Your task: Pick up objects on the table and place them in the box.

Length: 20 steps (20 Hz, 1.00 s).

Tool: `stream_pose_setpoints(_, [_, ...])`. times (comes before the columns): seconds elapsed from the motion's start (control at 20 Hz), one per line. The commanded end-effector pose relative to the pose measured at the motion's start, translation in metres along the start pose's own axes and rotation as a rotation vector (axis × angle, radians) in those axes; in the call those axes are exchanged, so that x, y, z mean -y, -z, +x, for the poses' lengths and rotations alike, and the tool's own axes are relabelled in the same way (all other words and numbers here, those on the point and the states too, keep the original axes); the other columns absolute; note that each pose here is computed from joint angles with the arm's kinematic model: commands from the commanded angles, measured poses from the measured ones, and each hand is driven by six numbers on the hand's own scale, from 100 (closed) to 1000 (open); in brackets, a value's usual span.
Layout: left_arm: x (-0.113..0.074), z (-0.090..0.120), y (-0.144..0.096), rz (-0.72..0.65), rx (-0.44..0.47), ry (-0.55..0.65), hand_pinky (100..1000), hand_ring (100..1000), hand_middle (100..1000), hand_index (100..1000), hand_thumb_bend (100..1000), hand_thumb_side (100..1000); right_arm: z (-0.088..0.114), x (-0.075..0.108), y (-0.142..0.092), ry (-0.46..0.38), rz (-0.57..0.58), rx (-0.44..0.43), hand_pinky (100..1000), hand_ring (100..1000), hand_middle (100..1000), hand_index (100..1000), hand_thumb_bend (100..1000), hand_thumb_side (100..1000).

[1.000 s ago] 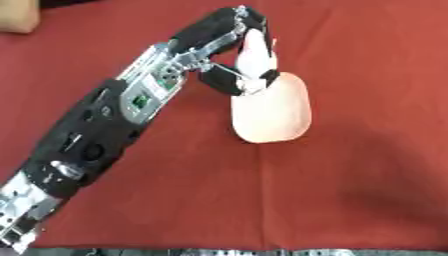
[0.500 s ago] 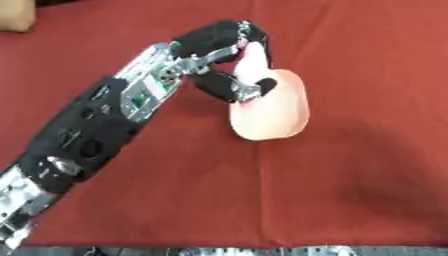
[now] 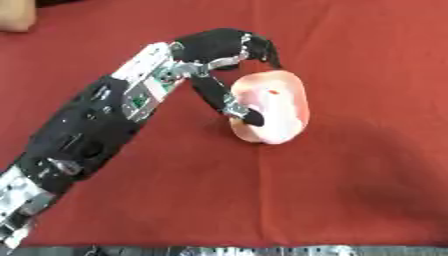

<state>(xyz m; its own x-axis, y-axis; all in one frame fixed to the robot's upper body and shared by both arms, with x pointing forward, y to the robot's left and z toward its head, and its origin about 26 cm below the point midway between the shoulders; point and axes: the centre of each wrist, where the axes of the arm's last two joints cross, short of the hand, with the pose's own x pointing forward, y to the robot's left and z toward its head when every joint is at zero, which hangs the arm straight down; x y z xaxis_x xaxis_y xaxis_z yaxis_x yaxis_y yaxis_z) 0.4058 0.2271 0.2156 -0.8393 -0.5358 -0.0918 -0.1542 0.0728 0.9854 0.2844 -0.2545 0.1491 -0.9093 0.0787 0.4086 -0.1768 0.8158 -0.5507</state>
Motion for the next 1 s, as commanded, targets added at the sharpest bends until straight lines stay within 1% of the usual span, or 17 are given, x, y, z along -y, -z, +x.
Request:
stream_pose_setpoints(0.05, [-0.017, -0.003, -0.002, 0.007, -0.002, 0.052, 583, 716, 736, 821, 666, 998, 0.004, 0.004, 0.004, -0.012, 0.012, 0.022, 584, 775, 847, 952, 100, 706])
stream_pose_setpoints(0.15, [-0.018, -0.003, -0.002, 0.008, -0.003, 0.055, 582, 714, 735, 821, 664, 997, 0.004, 0.004, 0.004, -0.013, 0.013, 0.022, 584, 775, 847, 952, 100, 706])
stream_pose_setpoints(0.2, [-0.019, -0.003, -0.003, 0.022, -0.006, 0.054, 551, 697, 723, 816, 633, 992, 0.004, 0.004, 0.004, -0.013, 0.013, 0.022, 584, 775, 847, 953, 100, 707])
stream_pose_setpoints(0.25, [-0.02, -0.002, -0.004, 0.041, -0.009, 0.052, 545, 694, 720, 814, 622, 992, 0.004, 0.004, 0.004, -0.013, 0.014, 0.022, 584, 775, 847, 953, 100, 707])
stream_pose_setpoints(0.3, [-0.024, -0.002, -0.006, 0.105, -0.015, 0.034, 443, 637, 674, 789, 411, 890, 0.004, 0.004, 0.004, -0.013, 0.013, 0.021, 585, 775, 847, 953, 100, 707])
stream_pose_setpoints(0.35, [-0.027, -0.001, -0.009, 0.179, -0.02, 0.009, 418, 625, 664, 785, 347, 853, 0.004, 0.004, 0.004, -0.014, 0.013, 0.021, 585, 775, 847, 953, 100, 707])
stream_pose_setpoints(0.4, [-0.03, 0.001, -0.012, 0.297, -0.018, -0.039, 359, 613, 659, 783, 142, 861, 0.004, 0.004, 0.004, -0.014, 0.012, 0.022, 584, 775, 847, 952, 100, 707])
stream_pose_setpoints(0.45, [-0.033, 0.004, -0.016, 0.428, -0.011, -0.101, 348, 613, 660, 785, 100, 877, 0.004, 0.004, 0.004, -0.015, 0.011, 0.023, 584, 775, 847, 952, 100, 707])
stream_pose_setpoints(0.5, [-0.037, 0.008, -0.021, 0.57, 0.0, -0.17, 345, 624, 674, 798, 100, 914, 0.004, 0.004, 0.004, -0.016, 0.008, 0.023, 585, 775, 847, 953, 100, 707])
stream_pose_setpoints(0.55, [-0.042, 0.013, -0.026, 0.693, 0.011, -0.232, 350, 629, 680, 801, 100, 910, 0.004, 0.005, 0.004, -0.017, 0.006, 0.022, 585, 775, 847, 953, 100, 707])
stream_pose_setpoints(0.6, [-0.046, 0.018, -0.031, 0.789, 0.023, -0.285, 379, 656, 701, 816, 100, 909, 0.004, 0.005, 0.004, -0.018, 0.004, 0.02, 585, 776, 847, 953, 100, 707])
stream_pose_setpoints(0.65, [-0.05, 0.024, -0.036, 0.865, 0.037, -0.331, 374, 651, 697, 814, 100, 907, 0.004, 0.005, 0.003, -0.019, 0.002, 0.018, 584, 776, 847, 953, 100, 707])
stream_pose_setpoints(0.7, [-0.053, 0.03, -0.041, 0.916, 0.046, -0.369, 428, 704, 738, 841, 100, 924, 0.004, 0.004, 0.003, -0.019, -0.001, 0.015, 585, 777, 847, 954, 100, 707])
stream_pose_setpoints(0.75, [-0.055, 0.035, -0.046, 0.956, 0.053, -0.407, 428, 704, 738, 841, 100, 924, 0.004, 0.004, 0.002, -0.02, -0.003, 0.012, 585, 777, 847, 954, 100, 707])
stream_pose_setpoints(0.8, [-0.056, 0.04, -0.051, 0.982, 0.055, -0.439, 459, 736, 763, 857, 100, 933, 0.004, 0.004, 0.002, -0.021, -0.006, 0.01, 585, 780, 846, 954, 100, 707])
stream_pose_setpoints(0.85, [-0.055, 0.045, -0.055, 1.002, 0.053, -0.467, 470, 745, 772, 863, 100, 928, 0.004, 0.004, 0.001, -0.022, -0.009, 0.008, 586, 781, 846, 954, 100, 707])
stream_pose_setpoints(1.0, [-0.049, 0.055, -0.066, 1.044, 0.02, -0.548, 491, 768, 798, 882, 100, 929, 0.004, 0.004, 0.0, -0.024, -0.018, 0.004, 588, 792, 845, 952, 100, 705])
